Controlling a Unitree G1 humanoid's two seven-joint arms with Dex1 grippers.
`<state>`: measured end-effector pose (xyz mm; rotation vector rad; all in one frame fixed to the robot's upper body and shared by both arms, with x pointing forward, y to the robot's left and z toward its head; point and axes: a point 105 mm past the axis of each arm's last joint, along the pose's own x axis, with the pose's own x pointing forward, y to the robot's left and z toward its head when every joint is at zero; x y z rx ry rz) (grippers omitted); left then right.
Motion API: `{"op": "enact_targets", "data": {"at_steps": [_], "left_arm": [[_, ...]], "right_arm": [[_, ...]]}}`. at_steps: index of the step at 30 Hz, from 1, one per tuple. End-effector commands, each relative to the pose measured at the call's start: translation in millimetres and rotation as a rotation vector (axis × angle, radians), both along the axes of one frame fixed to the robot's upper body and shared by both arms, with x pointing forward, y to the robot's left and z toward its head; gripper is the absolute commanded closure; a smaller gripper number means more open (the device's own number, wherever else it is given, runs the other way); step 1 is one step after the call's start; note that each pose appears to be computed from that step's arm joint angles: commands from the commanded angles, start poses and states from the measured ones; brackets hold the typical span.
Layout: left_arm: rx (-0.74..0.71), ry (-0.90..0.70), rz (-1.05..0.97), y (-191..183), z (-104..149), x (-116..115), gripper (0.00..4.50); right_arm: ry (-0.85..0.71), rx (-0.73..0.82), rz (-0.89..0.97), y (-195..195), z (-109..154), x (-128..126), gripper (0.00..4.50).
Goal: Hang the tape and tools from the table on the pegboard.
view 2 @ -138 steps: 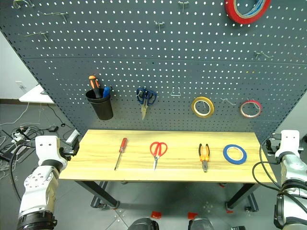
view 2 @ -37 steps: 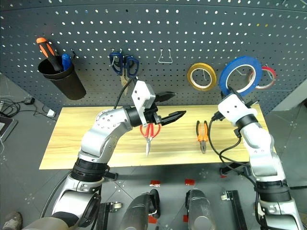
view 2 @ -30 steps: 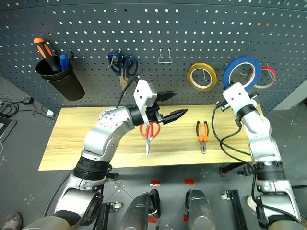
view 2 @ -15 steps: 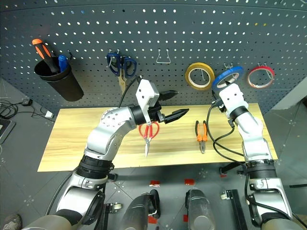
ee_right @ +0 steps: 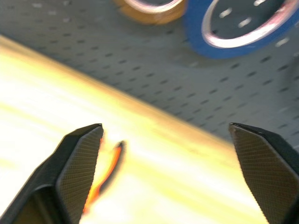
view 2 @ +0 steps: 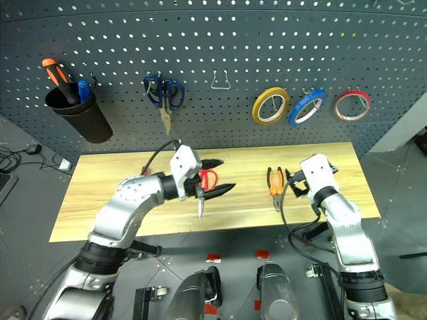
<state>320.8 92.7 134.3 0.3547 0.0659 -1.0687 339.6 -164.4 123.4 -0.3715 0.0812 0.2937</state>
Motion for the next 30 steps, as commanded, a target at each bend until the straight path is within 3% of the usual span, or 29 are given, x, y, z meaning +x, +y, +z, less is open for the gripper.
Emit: {"op": "enact_targets", "data": {"at_steps": [1, 7, 15, 30], "left_arm": [[0.078, -0.032, -0.011, 14.4, -2.3, -9.7, 0.59], [0.259, -0.004, -0.022, 41.4, -31.6, -26.5, 0.59], [0.217, 0.001, -0.011, 36.8, -29.0, -29.2, 0.59], [0.210, -0.007, -0.014, 32.9, -27.5, -26.2, 0.59]], "right_arm": [[0.143, 0.089, -0.010, 16.5, -5.6, -0.1, 0.01], [0.388, 0.212, -0.095, 36.2, -29.3, 17.4, 0.01], [0.525, 0.210, -0.282, 22.4, -59.7, 45.3, 0.01], [0.628, 0.218, -0.355, 24.0, -85.2, 67.2, 0.01]]}}
